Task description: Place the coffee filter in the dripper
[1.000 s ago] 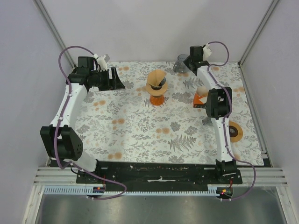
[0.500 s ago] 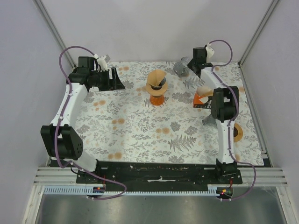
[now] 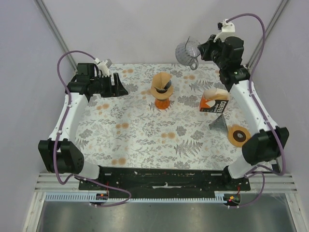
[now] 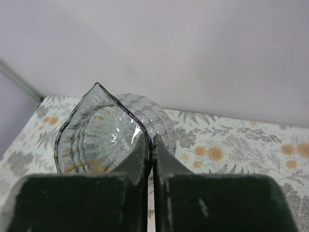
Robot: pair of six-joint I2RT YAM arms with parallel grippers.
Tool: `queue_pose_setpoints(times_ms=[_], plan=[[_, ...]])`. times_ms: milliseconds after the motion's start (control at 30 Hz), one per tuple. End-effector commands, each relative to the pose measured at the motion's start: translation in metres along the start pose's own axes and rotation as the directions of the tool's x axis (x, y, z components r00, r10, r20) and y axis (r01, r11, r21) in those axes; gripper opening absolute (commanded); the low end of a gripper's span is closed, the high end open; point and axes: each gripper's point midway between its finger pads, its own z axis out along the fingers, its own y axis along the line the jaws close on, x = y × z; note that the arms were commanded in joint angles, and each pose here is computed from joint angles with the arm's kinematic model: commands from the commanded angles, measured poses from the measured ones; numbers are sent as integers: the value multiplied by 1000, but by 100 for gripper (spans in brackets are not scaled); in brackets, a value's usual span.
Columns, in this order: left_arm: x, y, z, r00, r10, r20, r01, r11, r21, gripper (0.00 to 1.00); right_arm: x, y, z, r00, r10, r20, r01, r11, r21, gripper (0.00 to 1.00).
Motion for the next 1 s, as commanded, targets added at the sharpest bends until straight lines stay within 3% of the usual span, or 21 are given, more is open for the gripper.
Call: queue_pose_setpoints(times_ms=[0,133,300,500,733,967], plan=[[-10,-7,-8,996,59,60,-61,998,32,80,11,81,-64,962,-274,-15,257,921,-293,0],[-8,-8,-9,996,66,66,-68,997,34,80,55,131,-125,886,-463,-27,382,763,-522,0],[-4,-4,-6,997,46,55,-48,998,46,80,117,168,-181,846,-533,-25,364,611,-703,0],[4,-12,0,999,15,44,-20,993,118,80,211,179,-183,774,-617,-139,293,544,-786,0],[3,-20,-8,997,22,81,-32,991,129,79,284,180,-165,685,-724,-81,344,420,-840,0],[3,-17,-10,996,29,83,-39,993,114,79,317,182,-156,647,-762,-26,362,337,-869,0]])
